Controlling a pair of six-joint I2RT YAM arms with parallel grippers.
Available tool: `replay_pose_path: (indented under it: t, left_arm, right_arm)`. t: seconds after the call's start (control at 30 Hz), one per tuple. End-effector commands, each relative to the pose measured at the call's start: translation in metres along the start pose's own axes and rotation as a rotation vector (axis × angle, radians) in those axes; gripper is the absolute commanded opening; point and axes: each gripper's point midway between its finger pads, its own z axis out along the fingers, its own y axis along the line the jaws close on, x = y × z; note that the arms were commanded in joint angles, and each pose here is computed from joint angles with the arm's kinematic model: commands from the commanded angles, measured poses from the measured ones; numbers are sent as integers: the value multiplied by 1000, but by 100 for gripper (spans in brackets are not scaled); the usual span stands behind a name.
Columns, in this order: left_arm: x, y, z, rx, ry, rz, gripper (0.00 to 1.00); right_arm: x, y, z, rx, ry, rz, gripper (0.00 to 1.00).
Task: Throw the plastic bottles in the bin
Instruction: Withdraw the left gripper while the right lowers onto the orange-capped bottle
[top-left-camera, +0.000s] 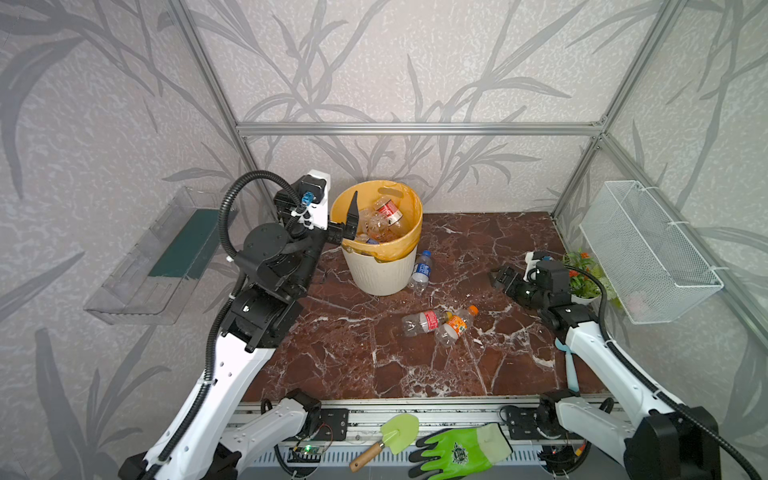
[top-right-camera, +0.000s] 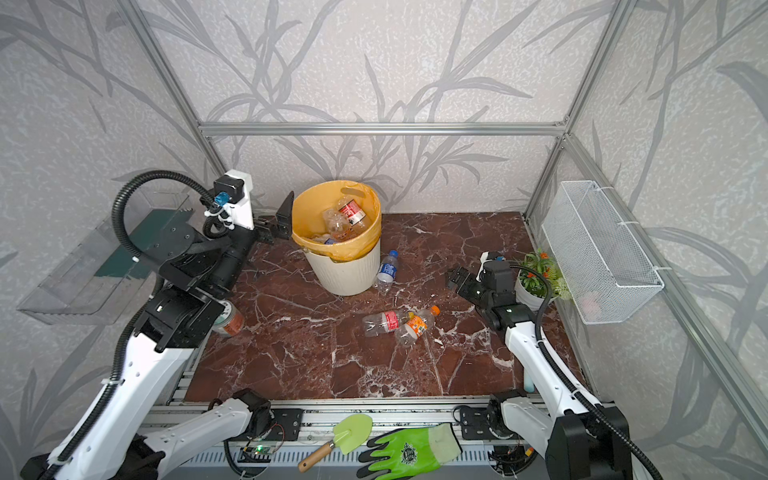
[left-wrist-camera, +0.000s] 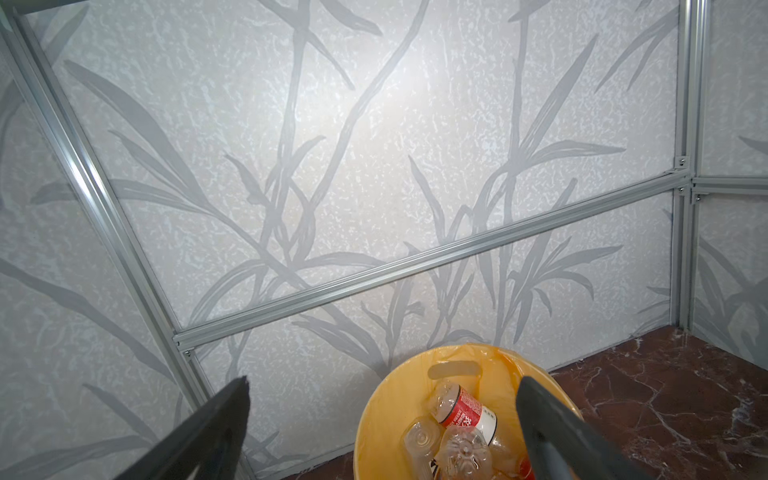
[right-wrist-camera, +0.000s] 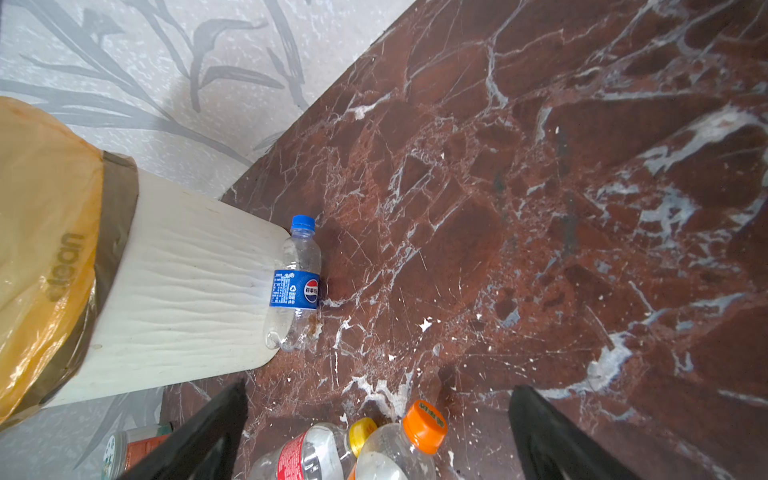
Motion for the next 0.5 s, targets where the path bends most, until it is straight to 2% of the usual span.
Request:
replay_pose_path:
  t: [0.0,0.47]
  left_arm:
    - [47,-22,10,55,107,-4,99]
    - [89,-7,-43,-18,147,-124,99]
  right_arm:
    - [24,-4,-4,27,56,22,98]
    - [133,-20,6,131,262,60,98]
